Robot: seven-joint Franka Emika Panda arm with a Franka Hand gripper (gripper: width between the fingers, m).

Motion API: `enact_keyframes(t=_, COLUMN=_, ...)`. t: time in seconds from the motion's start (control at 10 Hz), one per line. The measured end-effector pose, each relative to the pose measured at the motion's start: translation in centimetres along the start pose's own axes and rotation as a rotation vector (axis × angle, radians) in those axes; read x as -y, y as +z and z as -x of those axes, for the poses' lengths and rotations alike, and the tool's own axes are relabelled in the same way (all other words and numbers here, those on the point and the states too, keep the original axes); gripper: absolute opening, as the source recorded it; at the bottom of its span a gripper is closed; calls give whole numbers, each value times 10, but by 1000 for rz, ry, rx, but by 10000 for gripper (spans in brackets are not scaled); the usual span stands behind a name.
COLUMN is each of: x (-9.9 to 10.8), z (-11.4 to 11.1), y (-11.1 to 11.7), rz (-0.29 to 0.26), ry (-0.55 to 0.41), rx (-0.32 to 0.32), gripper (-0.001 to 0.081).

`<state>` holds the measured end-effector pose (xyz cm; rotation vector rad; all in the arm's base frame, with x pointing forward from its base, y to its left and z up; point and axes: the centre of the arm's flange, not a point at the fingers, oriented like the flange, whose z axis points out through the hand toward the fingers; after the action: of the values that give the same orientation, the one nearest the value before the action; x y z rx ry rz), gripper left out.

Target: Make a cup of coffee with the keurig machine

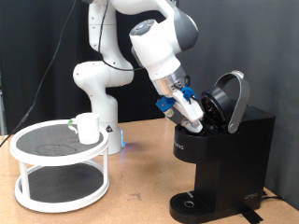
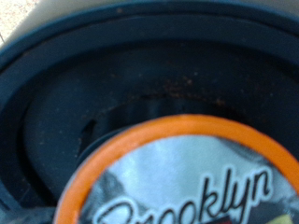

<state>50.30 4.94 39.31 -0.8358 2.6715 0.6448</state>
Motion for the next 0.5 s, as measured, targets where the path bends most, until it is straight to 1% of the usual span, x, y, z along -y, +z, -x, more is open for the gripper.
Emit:
enact_keyframes(t=0.4, x=-2, z=2, y=6, rz=-2, ry=18, rx=-6, gripper=398)
enact_keyframes(t=0.5, x=-2, z=1, y=9, rz=0, ry=19, rx=-11, gripper=468)
